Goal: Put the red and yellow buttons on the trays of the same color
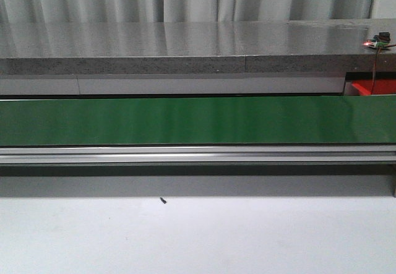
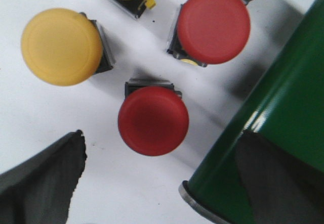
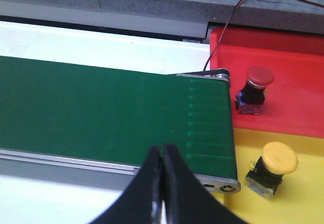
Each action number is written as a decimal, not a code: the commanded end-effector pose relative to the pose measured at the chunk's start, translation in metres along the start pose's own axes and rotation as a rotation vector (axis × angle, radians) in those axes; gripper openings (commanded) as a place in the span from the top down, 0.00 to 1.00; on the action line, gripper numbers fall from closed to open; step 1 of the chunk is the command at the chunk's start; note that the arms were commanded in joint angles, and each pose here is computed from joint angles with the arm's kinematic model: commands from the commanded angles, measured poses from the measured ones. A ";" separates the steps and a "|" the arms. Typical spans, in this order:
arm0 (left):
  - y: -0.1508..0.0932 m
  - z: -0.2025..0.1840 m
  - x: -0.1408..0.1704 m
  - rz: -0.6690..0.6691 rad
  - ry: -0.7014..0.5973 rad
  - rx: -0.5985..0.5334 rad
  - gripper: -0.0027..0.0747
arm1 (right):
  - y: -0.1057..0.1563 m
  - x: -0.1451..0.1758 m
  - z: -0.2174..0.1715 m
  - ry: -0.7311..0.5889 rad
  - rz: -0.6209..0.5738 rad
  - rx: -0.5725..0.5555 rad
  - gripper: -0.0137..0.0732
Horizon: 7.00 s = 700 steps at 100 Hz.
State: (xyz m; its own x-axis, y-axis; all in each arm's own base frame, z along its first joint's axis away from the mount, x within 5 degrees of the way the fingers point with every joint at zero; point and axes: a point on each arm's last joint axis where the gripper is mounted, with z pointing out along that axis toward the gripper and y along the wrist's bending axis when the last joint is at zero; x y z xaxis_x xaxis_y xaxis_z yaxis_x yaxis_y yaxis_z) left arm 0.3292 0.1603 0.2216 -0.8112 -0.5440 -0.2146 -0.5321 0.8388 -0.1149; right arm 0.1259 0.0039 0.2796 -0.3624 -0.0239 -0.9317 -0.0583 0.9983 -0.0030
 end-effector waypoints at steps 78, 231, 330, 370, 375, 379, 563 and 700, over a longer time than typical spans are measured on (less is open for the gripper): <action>0.000 -0.003 -0.018 -0.040 -0.132 0.004 0.84 | -0.002 -0.014 -0.004 -0.093 -0.006 0.019 0.98; -0.104 -0.113 0.025 0.273 -0.320 0.265 0.25 | -0.002 -0.014 -0.004 -0.094 -0.006 0.019 0.98; 0.040 -0.066 -0.015 -0.021 -0.186 -0.023 0.26 | -0.002 -0.014 -0.004 -0.092 -0.006 0.019 0.98; 0.047 -0.019 -0.033 -0.033 -0.189 -0.032 0.26 | -0.002 -0.014 -0.004 -0.092 -0.006 0.019 0.98; 0.048 -0.014 -0.035 -0.034 -0.189 -0.032 0.26 | -0.002 -0.014 -0.004 -0.092 -0.006 0.019 0.98; 0.048 -0.009 -0.037 -0.039 -0.190 -0.028 0.26 | -0.002 -0.014 -0.004 -0.092 -0.006 0.019 0.98; -0.074 -0.065 -0.002 0.294 -0.221 0.125 0.50 | -0.001 -0.013 -0.003 -0.077 0.002 0.012 0.98; -0.065 -0.188 0.213 0.564 -0.583 0.404 0.99 | 0.004 -0.041 0.006 0.089 0.033 -0.070 0.98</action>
State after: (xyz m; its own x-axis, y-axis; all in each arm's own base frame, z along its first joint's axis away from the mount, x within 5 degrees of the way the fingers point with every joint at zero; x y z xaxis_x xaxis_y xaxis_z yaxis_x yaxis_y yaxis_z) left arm 0.1598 -0.0119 0.3563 -0.7065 -0.0290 -0.7071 0.1122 0.9819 -0.1524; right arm 0.1361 0.0092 0.2922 -0.4842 0.0021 -0.8750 -0.1008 0.9932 0.0581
